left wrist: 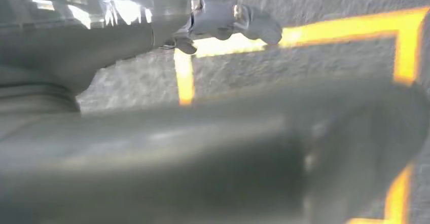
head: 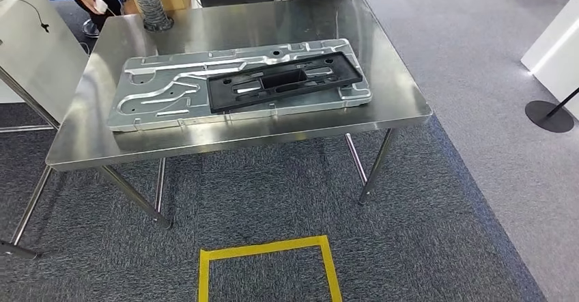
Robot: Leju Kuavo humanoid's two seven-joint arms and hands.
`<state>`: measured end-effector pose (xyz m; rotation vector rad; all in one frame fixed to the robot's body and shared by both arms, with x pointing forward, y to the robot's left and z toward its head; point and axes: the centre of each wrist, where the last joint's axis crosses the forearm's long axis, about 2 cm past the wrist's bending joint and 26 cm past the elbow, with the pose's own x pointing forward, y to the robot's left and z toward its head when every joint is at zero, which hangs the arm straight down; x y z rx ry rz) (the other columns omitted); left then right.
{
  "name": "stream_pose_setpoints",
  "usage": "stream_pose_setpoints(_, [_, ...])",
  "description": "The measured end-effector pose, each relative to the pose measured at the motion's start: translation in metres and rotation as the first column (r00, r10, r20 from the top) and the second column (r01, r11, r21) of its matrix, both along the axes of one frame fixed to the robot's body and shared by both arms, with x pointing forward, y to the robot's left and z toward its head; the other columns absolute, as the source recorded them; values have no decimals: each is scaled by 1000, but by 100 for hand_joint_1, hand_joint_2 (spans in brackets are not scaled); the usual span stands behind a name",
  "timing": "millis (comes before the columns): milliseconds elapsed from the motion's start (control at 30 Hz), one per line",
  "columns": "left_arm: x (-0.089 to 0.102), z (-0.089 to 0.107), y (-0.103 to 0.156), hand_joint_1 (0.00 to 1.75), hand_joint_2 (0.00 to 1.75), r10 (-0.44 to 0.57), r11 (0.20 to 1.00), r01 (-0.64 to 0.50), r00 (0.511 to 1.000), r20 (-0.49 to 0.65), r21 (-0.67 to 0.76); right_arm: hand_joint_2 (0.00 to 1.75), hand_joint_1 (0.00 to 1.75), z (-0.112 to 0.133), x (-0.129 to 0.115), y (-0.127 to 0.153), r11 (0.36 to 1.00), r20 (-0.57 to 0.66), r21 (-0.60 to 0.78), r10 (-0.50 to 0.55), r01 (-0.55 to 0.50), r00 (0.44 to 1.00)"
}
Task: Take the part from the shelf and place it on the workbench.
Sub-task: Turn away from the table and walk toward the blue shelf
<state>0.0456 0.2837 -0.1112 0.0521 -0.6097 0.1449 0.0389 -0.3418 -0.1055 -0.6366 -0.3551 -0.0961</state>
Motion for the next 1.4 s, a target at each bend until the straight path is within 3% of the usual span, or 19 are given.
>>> stream_pose_setpoints(100, [-1, 0, -6, 0, 0, -17, 1000, 17, 1000, -18, -18, 0, 0, -4, -2, 22, 975, -101, 218, -13, 35, 995])
stream_pose_setpoints(267, [0, 0, -14, 0, 0, -20, 999, 19, 1000, -24, -31, 0, 0, -6, -2, 41, 943, -124, 332, 45, -1, 991])
stream_pose_setpoints(600, [1, 1, -13, 0, 0, -21, 1000, 21, 1000, -11, -13, 0, 0, -5, 4, 48, 931, -67, 362, 76, -46, 995])
stream_pose_setpoints(1033, [-3, 0, 26, 0, 0, -57, 995, 57, 998, -2, 79, 0, 0, -4, 12, 79, 903, -71, 426, 98, -59, 993])
stream_pose_setpoints(1400, [7, 1, 27, 0, 0, -90, 993, 86, 995, 40, 81, 0, 0, -3, 14, 83, 893, -51, 439, 137, -101, 989])
